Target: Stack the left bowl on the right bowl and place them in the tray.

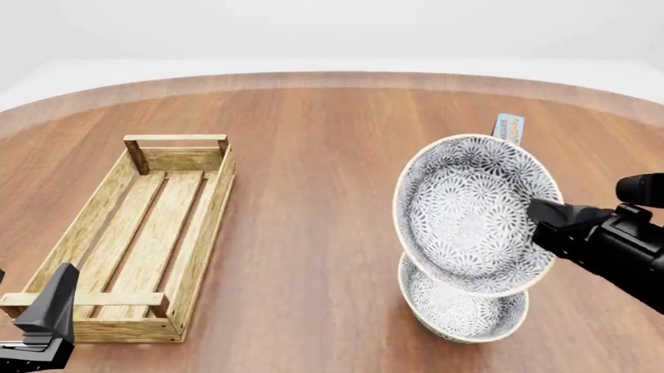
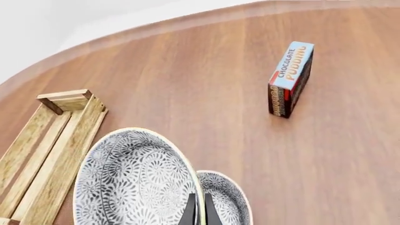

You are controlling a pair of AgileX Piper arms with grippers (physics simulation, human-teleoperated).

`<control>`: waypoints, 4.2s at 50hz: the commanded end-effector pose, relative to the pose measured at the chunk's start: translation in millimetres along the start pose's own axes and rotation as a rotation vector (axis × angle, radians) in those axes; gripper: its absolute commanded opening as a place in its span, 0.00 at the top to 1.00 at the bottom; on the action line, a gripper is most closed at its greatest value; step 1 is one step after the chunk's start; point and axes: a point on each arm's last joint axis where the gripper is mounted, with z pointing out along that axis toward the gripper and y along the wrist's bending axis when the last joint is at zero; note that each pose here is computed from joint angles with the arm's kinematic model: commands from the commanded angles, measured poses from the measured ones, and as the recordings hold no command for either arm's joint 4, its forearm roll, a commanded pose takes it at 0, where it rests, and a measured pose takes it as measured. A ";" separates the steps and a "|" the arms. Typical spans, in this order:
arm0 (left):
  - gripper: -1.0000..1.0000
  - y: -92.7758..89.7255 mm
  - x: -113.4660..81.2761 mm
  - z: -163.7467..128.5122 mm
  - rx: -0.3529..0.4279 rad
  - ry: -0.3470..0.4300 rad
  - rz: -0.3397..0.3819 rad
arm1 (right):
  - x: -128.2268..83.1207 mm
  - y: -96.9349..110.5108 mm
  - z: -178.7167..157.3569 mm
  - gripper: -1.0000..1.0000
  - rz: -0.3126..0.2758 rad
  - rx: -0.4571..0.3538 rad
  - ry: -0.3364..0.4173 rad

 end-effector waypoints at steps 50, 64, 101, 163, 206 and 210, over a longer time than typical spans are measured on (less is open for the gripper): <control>0.00 0.0 0.0 0.0 0.000 0.000 0.000 | 67.9 -30.1 28.1 1.00 0.121 0.076 0.053; 0.00 0.0 0.0 0.0 0.000 0.000 0.000 | 78.5 -34.8 34.4 1.00 0.135 0.087 0.061; 0.00 0.0 0.0 0.0 0.000 0.000 0.000 | 66.9 -30.1 25.3 0.00 0.081 0.073 0.040; 0.00 0.0 0.0 0.0 0.000 0.000 0.000 | 39.7 -23.5 64.3 0.00 -0.328 0.090 0.349; 0.00 0.0 0.0 0.0 0.000 0.000 0.000 | 92.6 -37.6 75.8 0.00 -0.241 0.103 0.382; 0.00 0.0 0.0 0.0 0.000 0.000 0.000 | 94.4 -38.3 75.6 0.00 -0.237 0.105 0.382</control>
